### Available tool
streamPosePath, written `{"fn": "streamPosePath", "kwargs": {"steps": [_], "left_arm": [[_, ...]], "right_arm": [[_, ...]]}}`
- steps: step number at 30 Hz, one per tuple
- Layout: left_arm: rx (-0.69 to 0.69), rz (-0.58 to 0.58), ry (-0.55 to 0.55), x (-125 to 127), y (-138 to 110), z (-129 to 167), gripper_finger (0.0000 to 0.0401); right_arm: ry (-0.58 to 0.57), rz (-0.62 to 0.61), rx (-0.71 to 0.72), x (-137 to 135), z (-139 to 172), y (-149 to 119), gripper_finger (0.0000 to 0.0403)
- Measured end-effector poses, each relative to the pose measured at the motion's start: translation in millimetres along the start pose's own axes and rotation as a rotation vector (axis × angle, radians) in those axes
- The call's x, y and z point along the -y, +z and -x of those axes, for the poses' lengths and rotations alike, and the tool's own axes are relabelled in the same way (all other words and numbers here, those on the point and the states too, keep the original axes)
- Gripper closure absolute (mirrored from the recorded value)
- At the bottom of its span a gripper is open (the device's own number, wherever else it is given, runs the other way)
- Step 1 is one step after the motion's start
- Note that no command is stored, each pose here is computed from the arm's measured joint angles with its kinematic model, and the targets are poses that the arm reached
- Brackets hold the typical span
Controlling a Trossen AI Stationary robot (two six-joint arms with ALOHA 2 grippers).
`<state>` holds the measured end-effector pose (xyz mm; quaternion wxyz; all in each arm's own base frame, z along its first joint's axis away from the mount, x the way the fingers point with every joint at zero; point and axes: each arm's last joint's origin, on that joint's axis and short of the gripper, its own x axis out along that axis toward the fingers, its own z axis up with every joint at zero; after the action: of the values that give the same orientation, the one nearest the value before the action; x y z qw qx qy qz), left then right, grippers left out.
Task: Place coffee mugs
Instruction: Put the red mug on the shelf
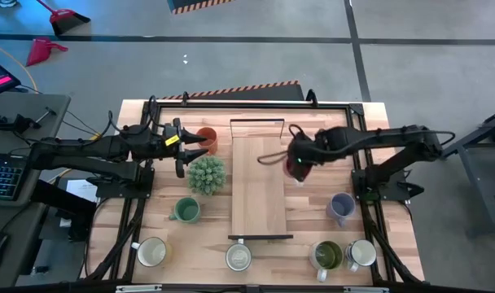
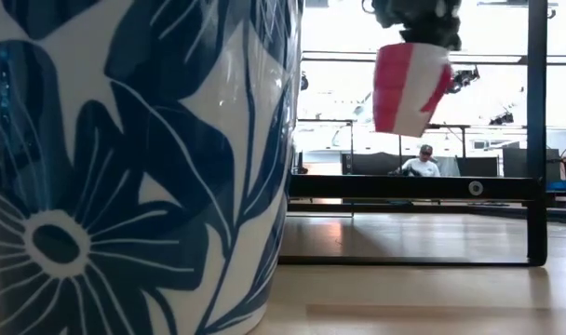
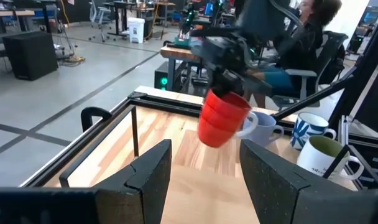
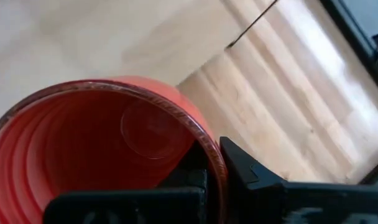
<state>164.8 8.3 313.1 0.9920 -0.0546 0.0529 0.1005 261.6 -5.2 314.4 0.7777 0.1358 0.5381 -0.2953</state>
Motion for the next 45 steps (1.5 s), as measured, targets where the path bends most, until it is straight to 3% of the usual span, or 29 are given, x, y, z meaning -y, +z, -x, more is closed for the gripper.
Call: {"fn": "streamPosePath", "kwargs": {"steps": [8,14,21,26,45], "left_arm": [[0.000,-0.025,0.000,-0.1,0.1,0.1,0.0221],[0.001,-0.026,0.000,-0.1,0.1,0.1,0.0221],[0.001,-0.026,-0.009,0.2,0.1,0.1,0.0221],[0.000,-0.026,-0.012,0.3,0.1,0.1,0.0221],[0.003,-0.038,-0.010,0.3,0.3,0.1,0.0221]], "right_arm": [[0.034,-0.078,0.013,0.0,-29.5,42.0,0.0402],[0.028,-0.080,-0.041,-8.2,-59.9,69.3,0.0402],[0.009,-0.130,-0.120,1.8,-84.6,97.2,0.0402],[0.032,-0.183,-0.191,14.5,-94.7,100.5,0.0402],[0.028,-0.291,-0.172,35.2,-99.4,109.3,0.0403]]}}
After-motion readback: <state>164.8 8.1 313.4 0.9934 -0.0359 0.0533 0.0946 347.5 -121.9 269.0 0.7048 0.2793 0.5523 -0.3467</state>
